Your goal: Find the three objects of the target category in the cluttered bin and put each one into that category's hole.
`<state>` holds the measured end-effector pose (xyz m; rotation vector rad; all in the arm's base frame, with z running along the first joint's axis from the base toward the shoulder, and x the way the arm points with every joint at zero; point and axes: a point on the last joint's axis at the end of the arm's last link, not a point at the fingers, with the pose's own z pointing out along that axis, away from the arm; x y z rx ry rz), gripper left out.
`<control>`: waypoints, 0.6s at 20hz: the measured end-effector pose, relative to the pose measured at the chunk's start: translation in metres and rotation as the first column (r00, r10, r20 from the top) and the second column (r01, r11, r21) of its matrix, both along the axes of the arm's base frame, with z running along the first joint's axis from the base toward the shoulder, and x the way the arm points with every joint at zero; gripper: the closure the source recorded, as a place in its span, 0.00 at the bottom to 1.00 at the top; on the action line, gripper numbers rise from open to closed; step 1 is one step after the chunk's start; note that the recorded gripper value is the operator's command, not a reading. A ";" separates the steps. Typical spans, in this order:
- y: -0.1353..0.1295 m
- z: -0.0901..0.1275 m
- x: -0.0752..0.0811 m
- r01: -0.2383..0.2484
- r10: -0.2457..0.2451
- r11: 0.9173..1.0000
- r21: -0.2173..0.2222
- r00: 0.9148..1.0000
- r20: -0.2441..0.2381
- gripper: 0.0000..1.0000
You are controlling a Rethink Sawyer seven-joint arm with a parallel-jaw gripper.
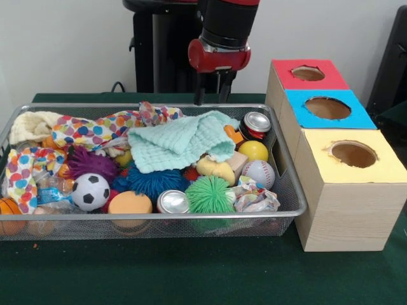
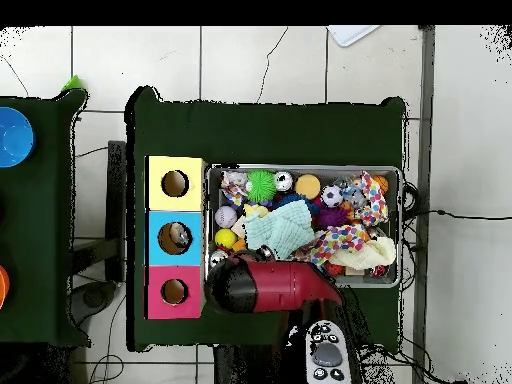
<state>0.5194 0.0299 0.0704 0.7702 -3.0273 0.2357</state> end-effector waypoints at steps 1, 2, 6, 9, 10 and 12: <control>-0.004 0.002 0.001 0.007 -0.007 1.000 -0.001 1.000 0.005 0.00; -0.008 0.005 0.003 0.013 -0.013 1.000 -0.002 1.000 0.010 0.00; -0.027 0.017 0.007 0.049 -0.049 0.999 -0.007 0.999 0.020 0.00; -0.043 0.027 0.010 0.084 -0.084 0.996 -0.013 0.996 0.007 0.00; -0.049 0.031 0.011 0.095 -0.095 0.995 -0.016 0.995 0.000 0.00; -0.059 0.039 0.012 0.117 -0.117 0.993 -0.021 0.993 -0.017 0.00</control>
